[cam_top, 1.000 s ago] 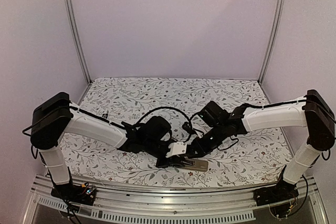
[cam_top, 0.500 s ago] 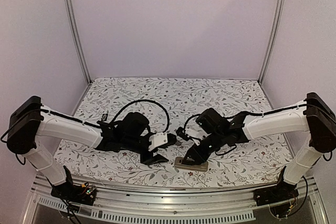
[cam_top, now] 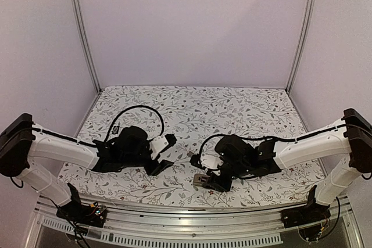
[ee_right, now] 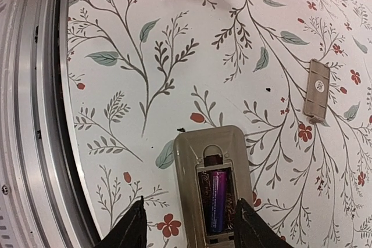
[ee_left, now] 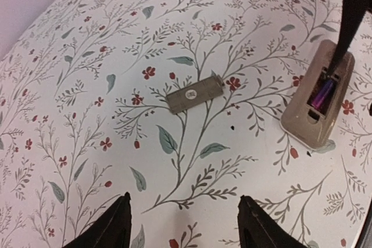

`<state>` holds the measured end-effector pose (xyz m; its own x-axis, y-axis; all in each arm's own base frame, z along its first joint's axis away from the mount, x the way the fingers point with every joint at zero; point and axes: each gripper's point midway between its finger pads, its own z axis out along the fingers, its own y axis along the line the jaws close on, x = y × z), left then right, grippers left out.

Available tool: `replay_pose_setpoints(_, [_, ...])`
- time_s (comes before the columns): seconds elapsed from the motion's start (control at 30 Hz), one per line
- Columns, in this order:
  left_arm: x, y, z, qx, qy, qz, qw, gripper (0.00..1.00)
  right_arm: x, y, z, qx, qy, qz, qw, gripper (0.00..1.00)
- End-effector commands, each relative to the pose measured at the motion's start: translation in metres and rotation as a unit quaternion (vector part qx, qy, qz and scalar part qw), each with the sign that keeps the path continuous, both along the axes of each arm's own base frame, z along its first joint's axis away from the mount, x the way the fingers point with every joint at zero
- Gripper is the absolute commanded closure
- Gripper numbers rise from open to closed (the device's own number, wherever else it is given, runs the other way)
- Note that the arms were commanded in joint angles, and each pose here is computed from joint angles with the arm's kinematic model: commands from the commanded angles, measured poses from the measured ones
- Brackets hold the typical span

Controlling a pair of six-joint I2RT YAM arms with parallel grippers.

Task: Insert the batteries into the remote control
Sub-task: Adjust the remote control without the battery cover at the center of the board.

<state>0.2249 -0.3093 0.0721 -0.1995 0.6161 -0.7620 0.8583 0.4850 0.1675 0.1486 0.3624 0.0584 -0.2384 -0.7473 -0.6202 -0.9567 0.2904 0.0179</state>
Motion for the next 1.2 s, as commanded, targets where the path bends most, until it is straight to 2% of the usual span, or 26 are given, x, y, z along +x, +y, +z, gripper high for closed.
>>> replay_pose_setpoints(0.0, [0.034, 0.018, 0.031, -0.082, -0.035, 0.11, 0.99, 0.37, 0.005, 0.0, 0.003, -0.007, -0.052, 0.013, 0.999, 0.5])
replay_pose_setpoints(0.13, [0.041, 0.04, 0.049, -0.162, -0.068, 0.172, 0.969, 0.31, 0.003, 0.0, 0.002, -0.004, -0.062, 0.032, 0.998, 0.5])
replay_pose_setpoints(0.2, [0.04, 0.047, 0.051, -0.18, -0.079, 0.18, 0.964, 0.3, 0.0, -0.002, -0.006, -0.016, -0.056, 0.038, 0.998, 0.5])
replay_pose_setpoints(0.47, [0.042, 0.047, 0.036, -0.155, -0.079, 0.178, 0.969, 0.3, 0.001, 0.003, -0.016, -0.036, -0.072, 0.05, 0.996, 0.57])
replay_pose_setpoints(0.7, [0.041, 0.045, 0.034, -0.156, -0.078, 0.169, 0.97, 0.3, 0.009, 0.0, -0.028, -0.061, -0.075, 0.031, 0.995, 0.58])
replay_pose_setpoints(1.17, [0.04, 0.042, 0.034, -0.152, -0.078, 0.159, 0.972, 0.3, 0.008, 0.009, -0.042, -0.077, -0.064, 0.043, 0.994, 0.59])
